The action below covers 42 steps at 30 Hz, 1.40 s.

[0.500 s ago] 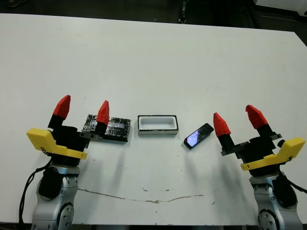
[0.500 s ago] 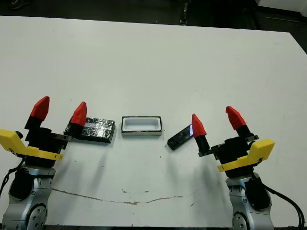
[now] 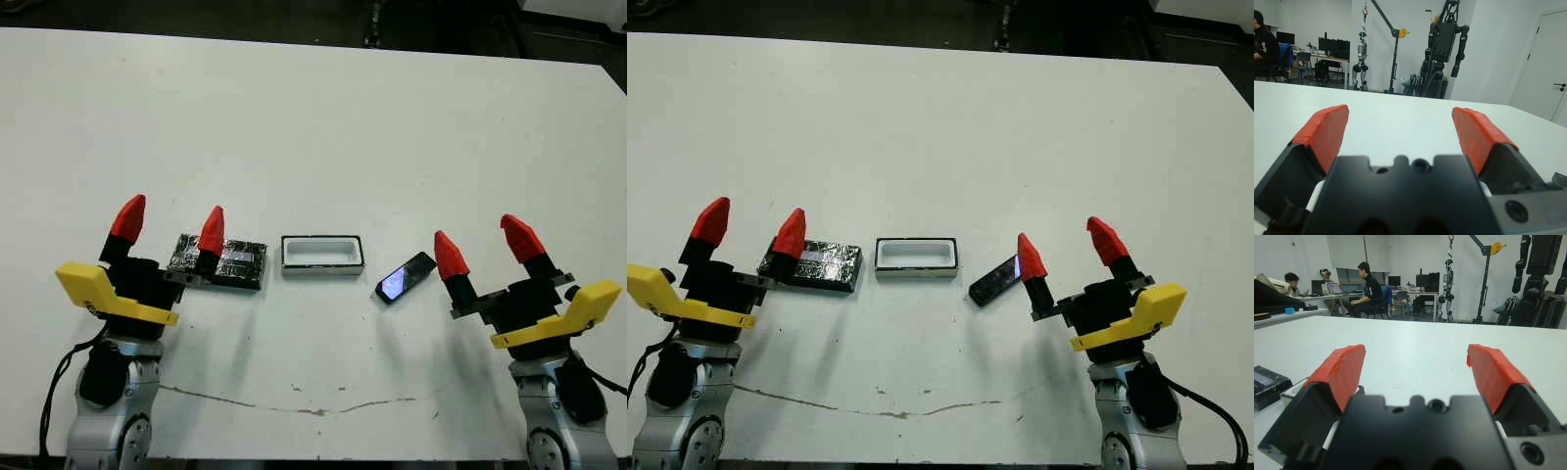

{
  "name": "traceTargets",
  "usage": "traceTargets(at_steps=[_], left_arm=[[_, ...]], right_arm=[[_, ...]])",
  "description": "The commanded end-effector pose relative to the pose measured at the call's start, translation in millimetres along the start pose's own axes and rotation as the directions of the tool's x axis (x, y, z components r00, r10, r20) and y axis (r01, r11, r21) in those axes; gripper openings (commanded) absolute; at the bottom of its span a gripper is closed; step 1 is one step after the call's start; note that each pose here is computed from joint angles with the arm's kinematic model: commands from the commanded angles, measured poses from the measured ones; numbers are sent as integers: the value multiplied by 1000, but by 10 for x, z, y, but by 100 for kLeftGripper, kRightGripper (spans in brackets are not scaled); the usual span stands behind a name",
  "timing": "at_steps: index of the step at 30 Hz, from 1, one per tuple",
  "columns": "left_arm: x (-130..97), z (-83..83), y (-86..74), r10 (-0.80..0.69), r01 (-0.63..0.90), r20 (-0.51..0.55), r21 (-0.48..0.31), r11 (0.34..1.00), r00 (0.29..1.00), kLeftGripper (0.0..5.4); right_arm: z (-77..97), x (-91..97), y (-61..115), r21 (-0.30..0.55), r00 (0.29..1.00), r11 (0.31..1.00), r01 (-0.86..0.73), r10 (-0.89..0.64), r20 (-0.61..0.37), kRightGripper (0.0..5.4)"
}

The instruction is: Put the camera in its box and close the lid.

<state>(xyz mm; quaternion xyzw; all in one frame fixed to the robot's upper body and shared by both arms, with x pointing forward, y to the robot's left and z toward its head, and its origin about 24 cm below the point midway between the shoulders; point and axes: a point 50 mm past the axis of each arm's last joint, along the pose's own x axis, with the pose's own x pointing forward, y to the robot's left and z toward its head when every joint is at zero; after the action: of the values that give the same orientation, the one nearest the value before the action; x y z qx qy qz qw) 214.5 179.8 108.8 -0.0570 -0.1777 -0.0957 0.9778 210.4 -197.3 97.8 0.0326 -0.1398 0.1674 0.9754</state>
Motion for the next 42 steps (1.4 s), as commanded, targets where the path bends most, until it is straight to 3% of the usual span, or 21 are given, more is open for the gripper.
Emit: traceTargets(at_steps=[1, 7, 11, 14, 19, 22, 24, 30, 35, 42], left_arm=[[-30, -28, 1, 6, -6, -18, -1, 1000, 1000, 538], [-47, -45, -7, 9, -9, -20, -16, 1000, 1000, 538], [-51, -53, -23, 13, -13, -27, -7, 1000, 1000, 538], [-52, -58, -35, 15, -15, -25, -9, 1000, 1000, 538], [-71, -66, -39, 21, -21, -24, -11, 1000, 999, 538], [-76, -69, -39, 24, -24, -25, -10, 1000, 999, 538], [-79, -70, -38, 28, -28, -25, -9, 1000, 999, 538], [-92, -67, -45, 30, -30, -30, -1, 1000, 999, 538], [-95, -65, -53, 25, -25, -38, -8, 1000, 999, 538], [-106, -66, -56, 27, -28, -38, -18, 999, 999, 538]], right_arm=[[155, 83, -208, -103, 995, 990, -92, 89, -37, 540], [651, 522, -694, -221, 895, 879, -422, 365, -257, 540], [856, 809, -836, -241, 783, 767, -594, 484, -391, 540], [887, 955, -830, -230, 665, 652, -723, 565, -489, 540], [863, 1109, -702, -216, 411, 374, -902, 592, -693, 540], [831, 1193, -588, -174, 281, 235, -956, 575, -769, 540], [786, 1234, -511, -128, 212, 183, -975, 581, -786, 540], [585, 1297, -344, 11, 42, 95, -995, 536, -843, 540], [408, 1277, -280, 88, -7, 115, -989, 566, -824, 540], [267, 1246, -203, 107, -36, 95, -990, 559, -828, 540]])
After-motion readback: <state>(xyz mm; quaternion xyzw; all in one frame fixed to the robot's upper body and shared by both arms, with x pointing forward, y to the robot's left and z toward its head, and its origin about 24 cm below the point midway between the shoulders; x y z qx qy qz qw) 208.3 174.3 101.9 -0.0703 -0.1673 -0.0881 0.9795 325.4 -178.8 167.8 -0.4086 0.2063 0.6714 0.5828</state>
